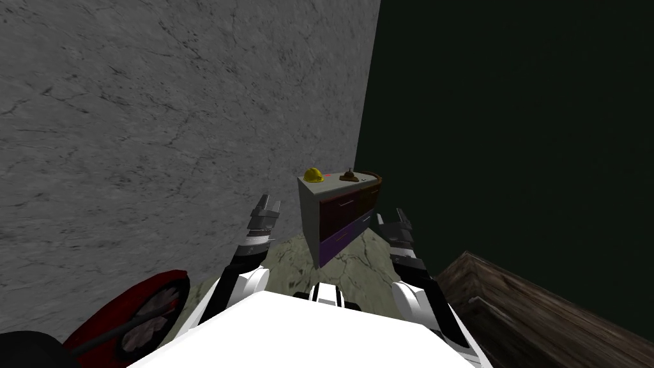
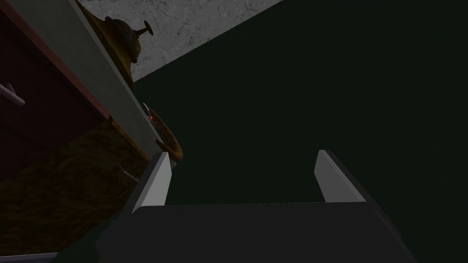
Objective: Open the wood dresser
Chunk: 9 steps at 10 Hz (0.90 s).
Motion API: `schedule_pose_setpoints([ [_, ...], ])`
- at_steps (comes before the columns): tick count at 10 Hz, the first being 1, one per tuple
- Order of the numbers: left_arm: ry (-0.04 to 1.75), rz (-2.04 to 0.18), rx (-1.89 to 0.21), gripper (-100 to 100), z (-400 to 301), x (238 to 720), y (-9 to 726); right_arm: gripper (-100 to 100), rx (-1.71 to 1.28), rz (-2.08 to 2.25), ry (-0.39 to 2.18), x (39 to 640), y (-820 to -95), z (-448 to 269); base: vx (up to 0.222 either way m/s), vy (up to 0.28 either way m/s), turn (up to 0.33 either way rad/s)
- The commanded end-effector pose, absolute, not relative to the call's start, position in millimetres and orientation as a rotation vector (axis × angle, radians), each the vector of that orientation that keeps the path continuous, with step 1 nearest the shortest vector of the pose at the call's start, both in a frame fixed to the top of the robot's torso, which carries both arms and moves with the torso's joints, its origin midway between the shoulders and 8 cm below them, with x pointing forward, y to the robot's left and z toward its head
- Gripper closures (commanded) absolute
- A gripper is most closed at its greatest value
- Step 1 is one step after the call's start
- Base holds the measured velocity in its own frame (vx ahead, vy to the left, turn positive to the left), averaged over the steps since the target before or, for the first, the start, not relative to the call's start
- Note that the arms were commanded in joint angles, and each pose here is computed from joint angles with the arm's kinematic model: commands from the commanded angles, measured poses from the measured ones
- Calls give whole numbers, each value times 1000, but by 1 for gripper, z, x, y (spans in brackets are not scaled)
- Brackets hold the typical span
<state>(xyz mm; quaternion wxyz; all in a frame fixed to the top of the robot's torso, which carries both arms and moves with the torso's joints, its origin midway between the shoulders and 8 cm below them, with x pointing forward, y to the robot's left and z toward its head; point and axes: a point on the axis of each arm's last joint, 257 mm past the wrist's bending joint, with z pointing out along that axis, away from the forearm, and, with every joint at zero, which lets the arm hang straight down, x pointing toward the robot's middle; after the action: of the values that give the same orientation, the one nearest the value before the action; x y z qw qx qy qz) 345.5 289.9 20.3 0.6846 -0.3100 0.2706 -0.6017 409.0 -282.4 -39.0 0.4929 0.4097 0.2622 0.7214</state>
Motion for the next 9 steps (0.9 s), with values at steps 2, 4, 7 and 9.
schedule_pose_setpoints([
  [2, 606, -1348, -695, 0, 20, 346, 290, -100, 1094, 1879, 597, 421, -277, -51, 22, -50, 91],
  [4, 606, -1348, -695, 0, 20, 346, 290, -100, 1148, 1945, 571, 427, -274, -57, 22, -55, 100],
  [7, 606, -1348, -695, 0, 20, 346, 290, -100, 1214, 2026, 535, 434, -271, -63, 14, -37, 59],
  [9, 606, -1348, -695, 0, 20, 346, 290, -100, 1270, 2085, 507, 440, -268, -70, 14, -50, 125],
])
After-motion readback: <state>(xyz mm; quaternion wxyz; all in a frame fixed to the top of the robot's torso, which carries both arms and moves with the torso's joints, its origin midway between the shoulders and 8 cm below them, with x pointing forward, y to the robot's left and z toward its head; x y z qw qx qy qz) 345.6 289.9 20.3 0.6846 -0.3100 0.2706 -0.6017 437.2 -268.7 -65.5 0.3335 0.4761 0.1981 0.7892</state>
